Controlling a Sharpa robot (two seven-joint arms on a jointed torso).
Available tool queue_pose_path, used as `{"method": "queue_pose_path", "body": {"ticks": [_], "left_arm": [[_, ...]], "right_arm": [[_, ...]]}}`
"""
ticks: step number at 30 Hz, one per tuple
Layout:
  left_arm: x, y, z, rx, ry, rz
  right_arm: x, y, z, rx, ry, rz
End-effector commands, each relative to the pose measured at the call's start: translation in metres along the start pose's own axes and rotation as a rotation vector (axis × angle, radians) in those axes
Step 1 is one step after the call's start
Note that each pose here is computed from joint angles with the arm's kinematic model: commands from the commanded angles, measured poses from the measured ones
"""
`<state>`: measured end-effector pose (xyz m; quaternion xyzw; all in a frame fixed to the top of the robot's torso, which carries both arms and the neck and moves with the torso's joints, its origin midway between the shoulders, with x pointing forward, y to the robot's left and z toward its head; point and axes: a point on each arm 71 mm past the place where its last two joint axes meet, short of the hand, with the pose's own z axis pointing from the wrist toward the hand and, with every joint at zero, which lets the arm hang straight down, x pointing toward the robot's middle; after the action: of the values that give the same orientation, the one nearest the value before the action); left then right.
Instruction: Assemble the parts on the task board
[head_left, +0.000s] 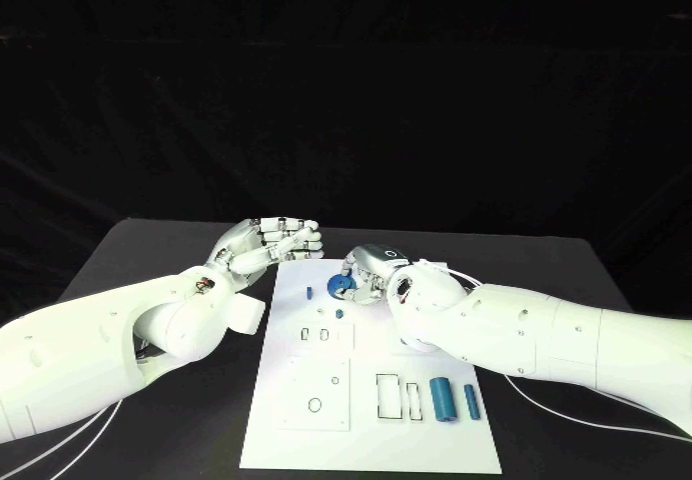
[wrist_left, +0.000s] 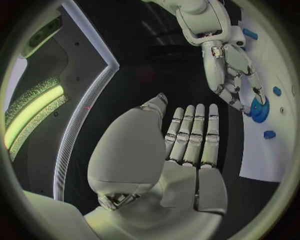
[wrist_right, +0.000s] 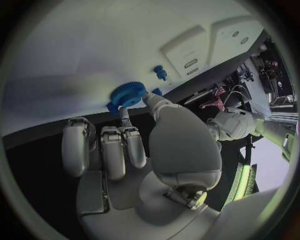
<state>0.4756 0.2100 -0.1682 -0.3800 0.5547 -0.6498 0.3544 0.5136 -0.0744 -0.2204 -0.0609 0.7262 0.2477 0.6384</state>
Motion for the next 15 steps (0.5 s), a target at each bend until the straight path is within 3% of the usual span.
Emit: {"method": "queue_pose_path", "body": {"ticks": [1,9,15], "left_arm": [[0.0024,-0.0011,0.0008,0.007,0.018,-0.004],[0.0018,-0.001,0.0008,0.006,0.015,-0.003],[0.0005,-0.0009,0.0005,0.006,0.011,-0.001]], "right_arm": [[0.006,-0.001,-0.002,0.004,0.07,0.023],[0.005,-0.01,-0.004,0.029,0.075,0.028],[0.0,-0.019,-0.01,0.037,0.032,0.04]]}}
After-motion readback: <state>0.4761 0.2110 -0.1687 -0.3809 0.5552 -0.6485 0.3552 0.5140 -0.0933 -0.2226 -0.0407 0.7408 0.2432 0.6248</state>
